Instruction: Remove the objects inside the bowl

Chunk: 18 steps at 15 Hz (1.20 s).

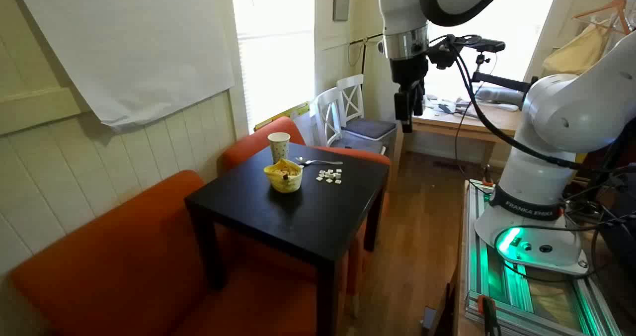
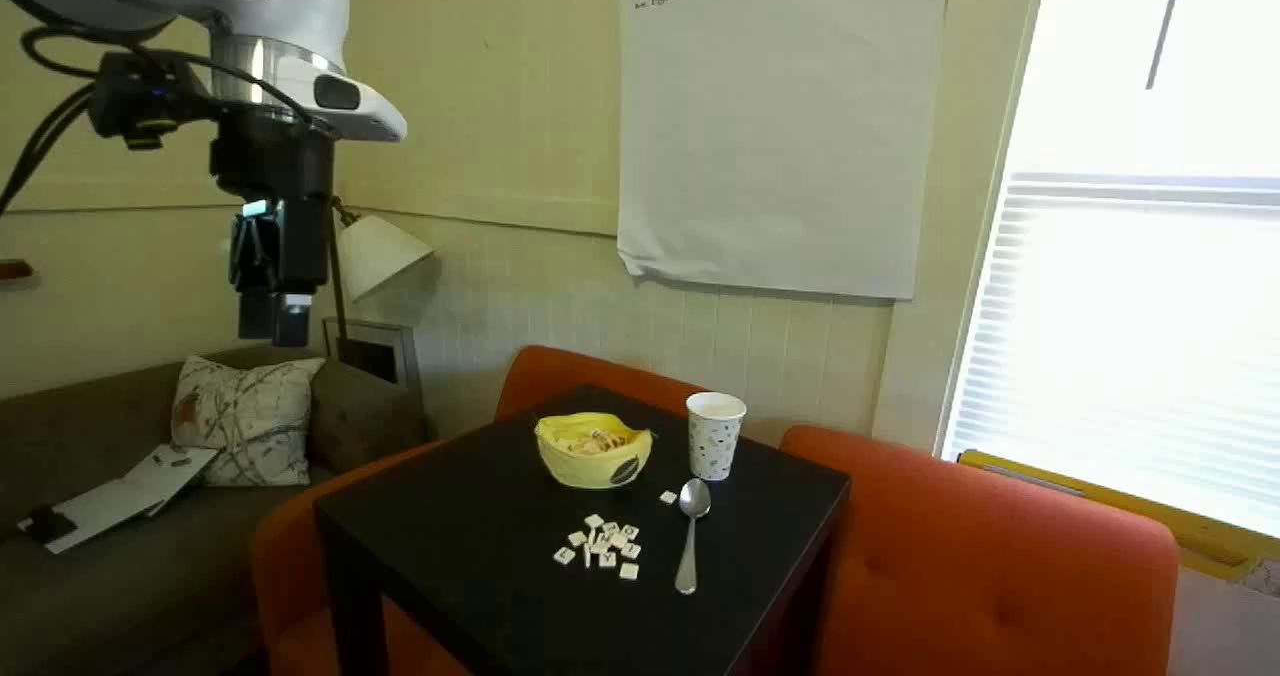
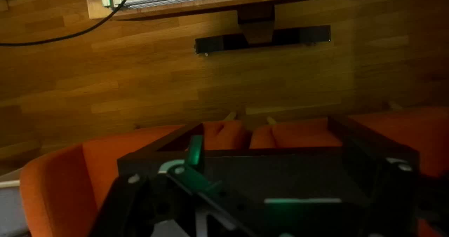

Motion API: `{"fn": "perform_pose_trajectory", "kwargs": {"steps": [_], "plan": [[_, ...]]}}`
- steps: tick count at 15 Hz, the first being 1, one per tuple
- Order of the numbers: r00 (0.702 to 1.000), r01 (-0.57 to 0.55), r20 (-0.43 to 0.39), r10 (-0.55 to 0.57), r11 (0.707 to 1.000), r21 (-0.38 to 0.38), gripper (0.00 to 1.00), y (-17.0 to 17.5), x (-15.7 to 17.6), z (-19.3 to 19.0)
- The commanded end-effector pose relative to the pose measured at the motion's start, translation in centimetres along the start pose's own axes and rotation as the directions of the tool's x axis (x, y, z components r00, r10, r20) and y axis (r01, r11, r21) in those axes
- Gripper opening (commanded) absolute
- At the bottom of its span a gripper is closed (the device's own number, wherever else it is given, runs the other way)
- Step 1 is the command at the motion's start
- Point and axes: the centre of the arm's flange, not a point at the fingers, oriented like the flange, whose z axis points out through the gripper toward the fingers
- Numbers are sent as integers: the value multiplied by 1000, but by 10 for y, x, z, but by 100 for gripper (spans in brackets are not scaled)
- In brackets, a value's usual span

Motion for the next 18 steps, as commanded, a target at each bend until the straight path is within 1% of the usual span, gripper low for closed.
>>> {"fn": "perform_pose_trajectory", "kwargs": {"steps": [1,6,7,9,11,14,18], "plan": [[1000,0,0,0,1000,0,100,0,0,0],[1000,0,0,0,1000,0,100,0,0,0],[1000,21,-12,-20,999,36,100,-3,8,4],[996,67,-56,-64,996,56,100,-11,28,11],[988,108,-119,-100,992,61,100,-20,55,17],[965,189,-195,-173,980,62,100,-38,97,28],[941,260,-240,-237,963,67,100,-54,148,47]]}}
